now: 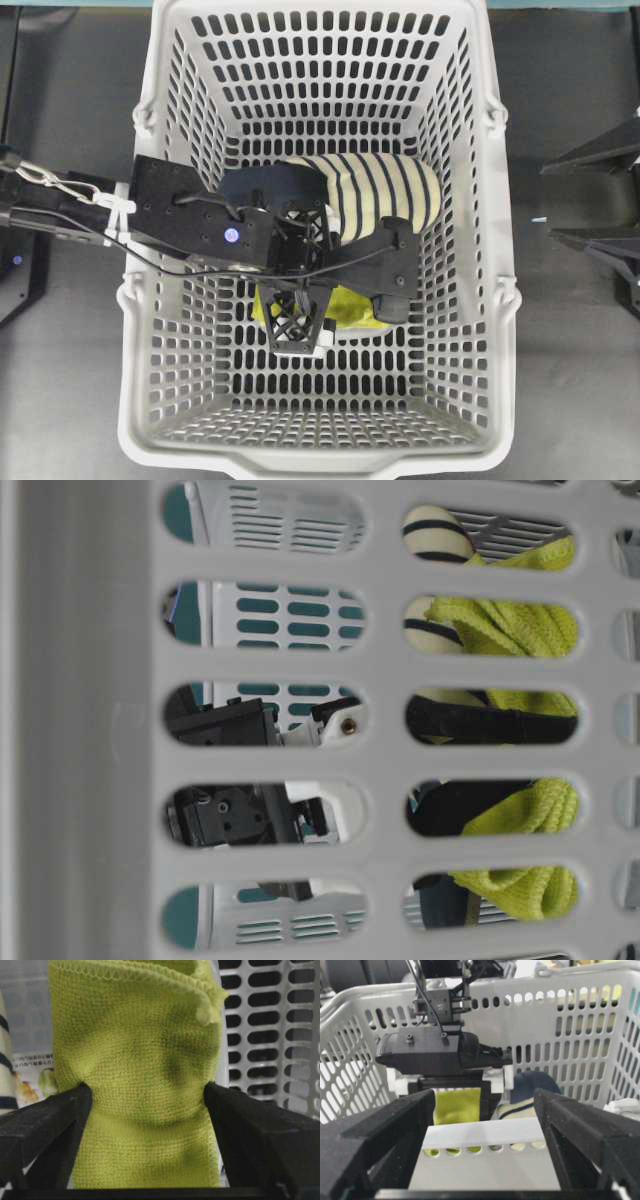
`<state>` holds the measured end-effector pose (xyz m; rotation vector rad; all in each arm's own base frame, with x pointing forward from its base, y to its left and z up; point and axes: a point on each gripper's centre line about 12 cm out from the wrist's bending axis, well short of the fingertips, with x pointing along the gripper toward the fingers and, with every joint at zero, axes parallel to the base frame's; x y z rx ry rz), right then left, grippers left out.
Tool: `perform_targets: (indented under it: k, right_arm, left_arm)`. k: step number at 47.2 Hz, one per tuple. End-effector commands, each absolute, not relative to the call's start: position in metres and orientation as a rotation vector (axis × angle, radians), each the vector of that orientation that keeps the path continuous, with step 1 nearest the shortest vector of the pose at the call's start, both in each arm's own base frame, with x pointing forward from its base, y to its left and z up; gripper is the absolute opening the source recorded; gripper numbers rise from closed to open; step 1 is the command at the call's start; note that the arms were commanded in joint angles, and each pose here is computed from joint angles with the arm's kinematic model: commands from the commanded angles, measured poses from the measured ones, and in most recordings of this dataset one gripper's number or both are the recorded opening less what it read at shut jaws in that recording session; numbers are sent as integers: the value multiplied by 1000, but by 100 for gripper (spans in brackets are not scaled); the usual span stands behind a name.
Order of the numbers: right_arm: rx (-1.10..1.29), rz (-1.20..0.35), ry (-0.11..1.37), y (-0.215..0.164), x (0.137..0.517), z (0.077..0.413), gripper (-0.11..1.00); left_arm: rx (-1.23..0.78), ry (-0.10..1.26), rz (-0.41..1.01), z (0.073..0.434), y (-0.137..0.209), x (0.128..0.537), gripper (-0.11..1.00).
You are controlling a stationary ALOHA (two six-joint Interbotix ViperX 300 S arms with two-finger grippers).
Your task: Pick up the yellow cloth from the shopping basket with the left arm.
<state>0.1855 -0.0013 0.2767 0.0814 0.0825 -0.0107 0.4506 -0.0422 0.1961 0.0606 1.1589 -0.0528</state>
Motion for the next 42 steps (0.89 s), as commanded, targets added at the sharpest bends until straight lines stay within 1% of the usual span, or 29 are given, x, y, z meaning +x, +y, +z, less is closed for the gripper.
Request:
perform_targets:
  k: [1, 7, 10, 11, 13, 15, 19, 26, 33, 42]
  right_arm:
    - [85, -13, 79, -2, 187, 279, 76]
    - [85, -13, 81, -2, 187, 278, 76]
    - [85, -13, 82, -2, 187, 277, 76]
    - [85, -13, 82, -2, 187, 277, 76]
    - [85, -13, 82, -2, 187, 277, 76]
    - [85, -13, 82, -2, 187, 277, 76]
    - [85, -13, 82, -2, 187, 277, 76]
    - [85, -13, 82, -2, 187, 277, 76]
    - [86, -13, 89, -2, 186, 274, 76]
    - [85, -13, 87, -2, 186, 274, 76]
  left_arm:
    - [78, 1167, -64, 192, -45, 449, 81]
    - [83, 1167, -69, 192, -46, 449, 57]
    - [83, 1166, -69, 193, -46, 449, 41]
    - [83, 1166, -69, 192, -46, 449, 35]
    - [85, 1169, -70, 192, -46, 449, 25]
    - [85, 1169, -70, 193, -46, 449, 19]
    - [83, 1163, -68, 196, -45, 450, 19]
    - [78, 1112, -65, 227, -44, 453, 19]
    - [75, 1075, -63, 281, -45, 453, 19]
    - [68, 1037, -59, 369, -46, 445, 19]
